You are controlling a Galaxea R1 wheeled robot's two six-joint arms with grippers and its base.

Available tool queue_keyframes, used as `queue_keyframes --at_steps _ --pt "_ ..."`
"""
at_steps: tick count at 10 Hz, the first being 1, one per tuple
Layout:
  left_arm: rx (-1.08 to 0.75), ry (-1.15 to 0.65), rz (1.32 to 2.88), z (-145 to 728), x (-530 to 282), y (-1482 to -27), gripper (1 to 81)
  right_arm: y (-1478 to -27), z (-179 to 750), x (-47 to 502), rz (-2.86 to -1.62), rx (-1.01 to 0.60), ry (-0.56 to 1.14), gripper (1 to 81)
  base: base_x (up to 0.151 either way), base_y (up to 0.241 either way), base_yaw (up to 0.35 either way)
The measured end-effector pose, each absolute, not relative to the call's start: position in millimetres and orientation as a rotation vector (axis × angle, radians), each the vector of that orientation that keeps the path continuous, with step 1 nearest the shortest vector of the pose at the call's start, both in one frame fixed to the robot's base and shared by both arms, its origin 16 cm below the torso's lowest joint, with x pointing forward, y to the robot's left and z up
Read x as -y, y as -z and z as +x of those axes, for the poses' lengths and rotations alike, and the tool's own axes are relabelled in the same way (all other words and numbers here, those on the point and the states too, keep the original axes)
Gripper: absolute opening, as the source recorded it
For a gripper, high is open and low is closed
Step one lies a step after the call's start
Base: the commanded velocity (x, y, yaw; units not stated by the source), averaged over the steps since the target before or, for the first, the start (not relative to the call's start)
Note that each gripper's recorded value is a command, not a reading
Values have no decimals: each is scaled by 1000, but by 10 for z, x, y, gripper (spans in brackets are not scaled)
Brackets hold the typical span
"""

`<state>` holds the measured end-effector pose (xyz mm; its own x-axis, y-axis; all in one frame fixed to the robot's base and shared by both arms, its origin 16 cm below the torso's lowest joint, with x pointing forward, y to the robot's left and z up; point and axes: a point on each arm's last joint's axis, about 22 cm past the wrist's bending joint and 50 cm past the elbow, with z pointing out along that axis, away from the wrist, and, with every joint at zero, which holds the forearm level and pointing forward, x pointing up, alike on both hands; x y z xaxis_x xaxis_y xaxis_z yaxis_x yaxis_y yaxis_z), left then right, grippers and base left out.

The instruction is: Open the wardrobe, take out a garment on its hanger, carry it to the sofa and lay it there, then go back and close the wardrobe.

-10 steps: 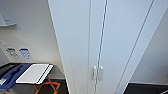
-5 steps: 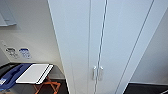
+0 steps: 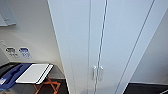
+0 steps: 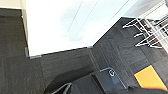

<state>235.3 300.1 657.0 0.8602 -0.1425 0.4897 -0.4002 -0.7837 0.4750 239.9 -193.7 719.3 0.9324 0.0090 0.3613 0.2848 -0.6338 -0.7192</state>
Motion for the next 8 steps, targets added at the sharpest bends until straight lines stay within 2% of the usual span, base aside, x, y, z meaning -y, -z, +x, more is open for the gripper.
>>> queue_keyframes --at_steps 3,8 --pt "492 -765 2367 3184 -2891 -7189 811 -7848 3166 1824 -2155 326 579 811 0 0 0" --pt "653 -928 2287 4304 -2565 -7990 811 -8555 4034 1601 -2119 518 713 811 0 0 0"
